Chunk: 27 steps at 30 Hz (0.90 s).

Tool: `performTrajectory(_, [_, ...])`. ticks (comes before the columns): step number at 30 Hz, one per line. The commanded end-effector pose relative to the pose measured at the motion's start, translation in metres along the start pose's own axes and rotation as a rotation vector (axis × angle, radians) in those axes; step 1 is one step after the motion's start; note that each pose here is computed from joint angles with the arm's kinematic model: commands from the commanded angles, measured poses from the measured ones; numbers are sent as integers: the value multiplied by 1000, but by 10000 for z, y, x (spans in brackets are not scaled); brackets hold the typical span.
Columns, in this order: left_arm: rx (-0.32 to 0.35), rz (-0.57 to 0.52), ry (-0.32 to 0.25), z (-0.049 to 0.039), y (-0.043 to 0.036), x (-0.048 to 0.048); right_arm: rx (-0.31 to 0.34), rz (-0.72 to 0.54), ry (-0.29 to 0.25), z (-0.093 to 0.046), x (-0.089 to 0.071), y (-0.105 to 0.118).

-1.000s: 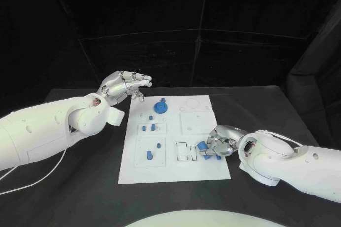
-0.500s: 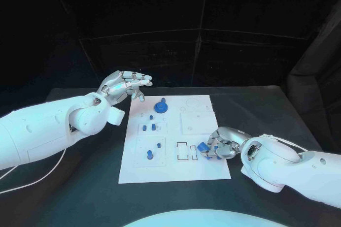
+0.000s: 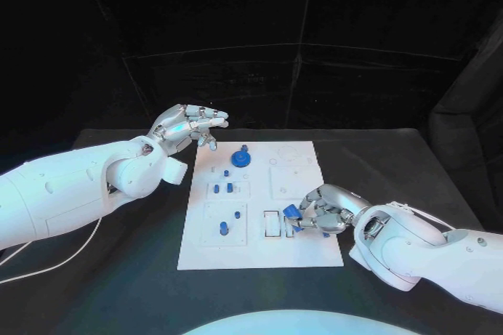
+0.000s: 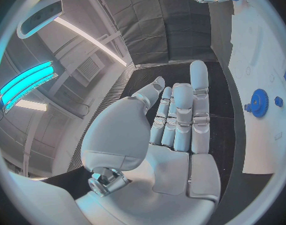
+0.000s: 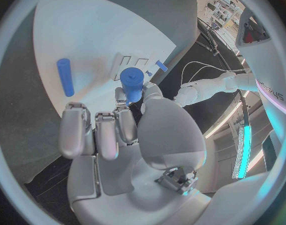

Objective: Assemble the parts on the task board

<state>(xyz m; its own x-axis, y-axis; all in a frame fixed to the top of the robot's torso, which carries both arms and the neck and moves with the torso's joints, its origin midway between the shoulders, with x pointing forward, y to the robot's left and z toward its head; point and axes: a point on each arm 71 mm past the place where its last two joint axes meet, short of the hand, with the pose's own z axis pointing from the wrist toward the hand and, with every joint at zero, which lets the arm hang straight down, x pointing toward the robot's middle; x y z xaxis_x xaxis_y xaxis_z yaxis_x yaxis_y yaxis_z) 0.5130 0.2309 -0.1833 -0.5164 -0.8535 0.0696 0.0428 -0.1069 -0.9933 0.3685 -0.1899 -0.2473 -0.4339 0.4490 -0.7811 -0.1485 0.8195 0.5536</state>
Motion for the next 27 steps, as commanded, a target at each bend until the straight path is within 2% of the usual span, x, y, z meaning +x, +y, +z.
performTrajectory(1, [10,-3,16,4,-12,19,-22,26,18,42,33,58])
performTrajectory(5, [10,-4,17,6,-11,23,4,4,45,106,98,105])
performTrajectory(15, [10,-5,20,9,-11,32,51,-40,64,234,198,195])
performTrajectory(27, [9,-7,24,16,-8,42,54,-53,47,320,222,228])
